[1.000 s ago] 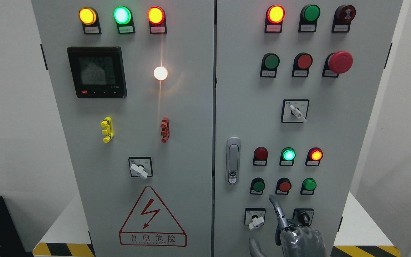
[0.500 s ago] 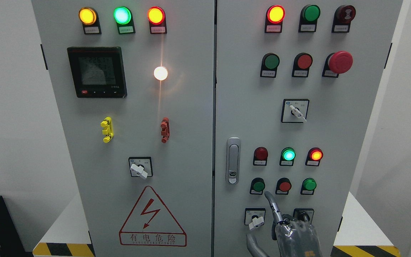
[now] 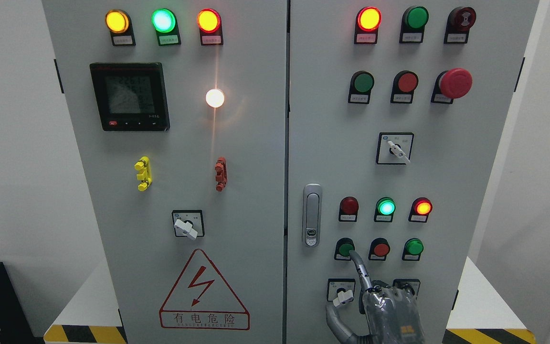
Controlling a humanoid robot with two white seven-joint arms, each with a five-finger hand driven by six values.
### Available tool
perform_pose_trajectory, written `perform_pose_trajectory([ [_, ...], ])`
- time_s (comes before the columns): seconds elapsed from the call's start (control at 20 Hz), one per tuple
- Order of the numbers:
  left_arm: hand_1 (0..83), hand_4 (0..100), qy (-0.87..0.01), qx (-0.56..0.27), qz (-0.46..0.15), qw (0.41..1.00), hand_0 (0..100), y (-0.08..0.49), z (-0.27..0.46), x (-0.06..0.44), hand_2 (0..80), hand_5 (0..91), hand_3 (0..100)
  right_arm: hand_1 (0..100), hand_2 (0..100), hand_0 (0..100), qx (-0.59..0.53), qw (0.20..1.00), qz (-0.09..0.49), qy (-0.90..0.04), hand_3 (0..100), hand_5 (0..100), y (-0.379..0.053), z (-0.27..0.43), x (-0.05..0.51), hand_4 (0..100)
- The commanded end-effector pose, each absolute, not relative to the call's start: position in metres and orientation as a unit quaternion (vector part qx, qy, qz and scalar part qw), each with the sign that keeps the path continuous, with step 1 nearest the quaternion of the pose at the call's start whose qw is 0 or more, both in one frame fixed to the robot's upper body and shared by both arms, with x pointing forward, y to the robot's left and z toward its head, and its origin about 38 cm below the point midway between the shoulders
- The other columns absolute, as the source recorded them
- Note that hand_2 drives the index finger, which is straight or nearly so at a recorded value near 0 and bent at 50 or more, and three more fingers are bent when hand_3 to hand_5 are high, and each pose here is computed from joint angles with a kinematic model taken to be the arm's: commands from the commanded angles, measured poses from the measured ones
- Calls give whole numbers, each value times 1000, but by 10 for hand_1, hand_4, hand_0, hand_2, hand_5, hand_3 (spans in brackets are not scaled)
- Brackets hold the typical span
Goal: Press green start button
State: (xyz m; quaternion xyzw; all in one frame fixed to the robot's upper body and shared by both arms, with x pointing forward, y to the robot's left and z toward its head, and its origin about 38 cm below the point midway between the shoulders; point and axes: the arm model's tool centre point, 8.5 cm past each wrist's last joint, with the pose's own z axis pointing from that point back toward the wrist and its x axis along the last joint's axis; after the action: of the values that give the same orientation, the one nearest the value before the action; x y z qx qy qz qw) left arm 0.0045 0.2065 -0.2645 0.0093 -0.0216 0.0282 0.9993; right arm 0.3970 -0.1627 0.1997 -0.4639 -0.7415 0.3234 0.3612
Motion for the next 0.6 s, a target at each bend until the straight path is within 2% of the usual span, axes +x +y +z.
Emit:
perform_pose_trajectory([
  [0.0, 556, 0, -47, 7, 28, 998, 120, 206, -264, 29, 0, 0, 0, 338, 0, 383, -454, 375, 338, -734, 891, 1000, -159, 187, 408, 862],
  [0.55, 556, 0, -47, 7, 28, 998, 120, 206, -264, 29, 0, 0, 0, 338, 0, 385, -457, 379, 336, -731, 894, 1000, -159, 187, 412, 860],
])
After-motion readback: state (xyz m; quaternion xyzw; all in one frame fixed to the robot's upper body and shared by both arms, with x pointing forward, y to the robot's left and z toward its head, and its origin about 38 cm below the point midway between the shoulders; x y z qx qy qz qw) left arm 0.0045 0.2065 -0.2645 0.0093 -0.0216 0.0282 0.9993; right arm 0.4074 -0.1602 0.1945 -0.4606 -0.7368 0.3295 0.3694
